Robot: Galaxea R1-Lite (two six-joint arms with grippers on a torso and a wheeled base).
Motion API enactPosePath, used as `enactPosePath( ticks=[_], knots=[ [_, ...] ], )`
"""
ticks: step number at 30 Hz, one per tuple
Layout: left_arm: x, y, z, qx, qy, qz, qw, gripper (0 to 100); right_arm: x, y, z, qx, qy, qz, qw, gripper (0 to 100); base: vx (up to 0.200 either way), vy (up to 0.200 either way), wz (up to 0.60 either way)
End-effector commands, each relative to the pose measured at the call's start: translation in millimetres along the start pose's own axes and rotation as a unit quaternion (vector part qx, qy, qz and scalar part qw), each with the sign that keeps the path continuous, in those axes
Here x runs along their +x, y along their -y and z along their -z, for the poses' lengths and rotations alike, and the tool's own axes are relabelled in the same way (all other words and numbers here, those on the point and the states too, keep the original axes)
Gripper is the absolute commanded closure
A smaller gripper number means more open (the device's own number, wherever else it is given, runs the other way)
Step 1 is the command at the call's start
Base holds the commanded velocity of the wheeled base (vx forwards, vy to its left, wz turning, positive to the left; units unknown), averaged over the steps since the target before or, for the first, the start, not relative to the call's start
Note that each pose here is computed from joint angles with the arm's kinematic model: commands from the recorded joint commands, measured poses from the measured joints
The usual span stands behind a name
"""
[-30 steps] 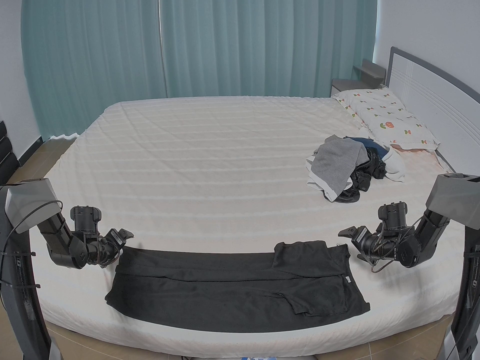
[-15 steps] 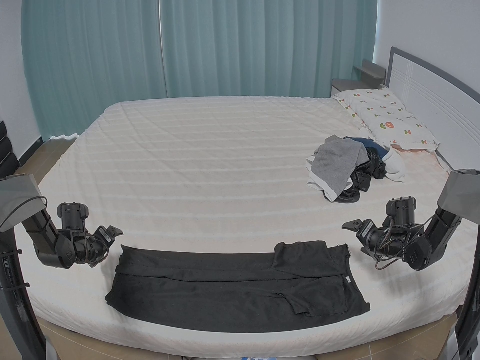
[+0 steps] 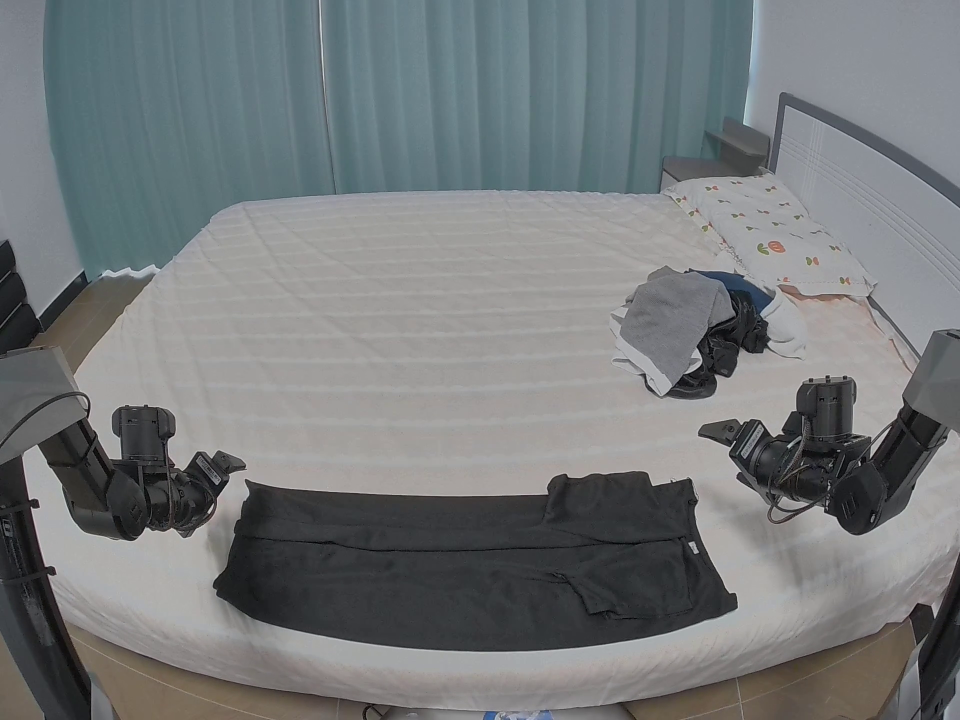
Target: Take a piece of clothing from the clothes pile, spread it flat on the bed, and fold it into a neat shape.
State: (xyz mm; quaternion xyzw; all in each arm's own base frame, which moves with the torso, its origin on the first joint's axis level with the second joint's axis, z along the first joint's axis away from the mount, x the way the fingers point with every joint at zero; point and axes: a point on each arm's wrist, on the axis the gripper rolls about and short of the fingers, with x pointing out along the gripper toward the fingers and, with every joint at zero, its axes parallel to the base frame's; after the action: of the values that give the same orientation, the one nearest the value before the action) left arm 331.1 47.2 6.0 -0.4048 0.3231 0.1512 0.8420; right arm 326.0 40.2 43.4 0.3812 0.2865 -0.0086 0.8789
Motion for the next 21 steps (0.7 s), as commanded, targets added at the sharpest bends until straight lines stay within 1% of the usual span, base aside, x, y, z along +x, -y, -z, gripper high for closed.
enactPosePath(
  ticks=[1,3,4,5,8,11,17,21],
  knots=[
    [-1.6,1.6,-0.9,0.0,0.003,0.003,1.0,0,-3.2,-8.8,8.9,-0.024,-0.014,-0.014,0.9995,0,0.0,0.0,0.0],
    [-2.0,1.9,-1.1,0.0,0.003,0.004,1.0,0,-2.7,-9.8,12.7,-0.032,-0.021,-0.015,0.9992,0,0.0,0.0,0.0],
    [-2.0,2.0,-1.3,0.001,0.003,0.005,1.0,0,0.7,-11.3,18.8,-0.044,-0.036,-0.021,0.9982,0,0.0,0.0,0.0],
    [-2.0,2.0,-1.3,0.001,0.003,0.005,1.0,0,2.3,-11.8,20.6,-0.048,-0.042,-0.025,0.9977,0,0.0,0.0,0.0],
    [-1.7,1.8,-0.3,0.0,0.001,0.005,1.0,0,13.4,-12.7,29.3,-0.066,-0.08,-0.047,0.9935,0,0.0,0.0,0.0],
    [-0.7,3.0,2.0,0.002,-0.003,0.006,1.0,0,28.7,-8.3,36.7,-0.08,-0.101,-0.052,0.9903,0,0.0,0.0,0.0],
    [-1.6,8.1,5.8,0.008,-0.006,0.011,0.9999,0,75.1,3.4,46.6,-0.114,-0.11,-0.047,0.9861,0,0.0,0.0,0.0],
    [-3.6,11.2,10.9,0.01,-0.012,0.014,0.9998,0,95.1,7.0,49.9,-0.123,-0.12,-0.04,0.9843,0,0.0,0.0,0.0]
  ],
)
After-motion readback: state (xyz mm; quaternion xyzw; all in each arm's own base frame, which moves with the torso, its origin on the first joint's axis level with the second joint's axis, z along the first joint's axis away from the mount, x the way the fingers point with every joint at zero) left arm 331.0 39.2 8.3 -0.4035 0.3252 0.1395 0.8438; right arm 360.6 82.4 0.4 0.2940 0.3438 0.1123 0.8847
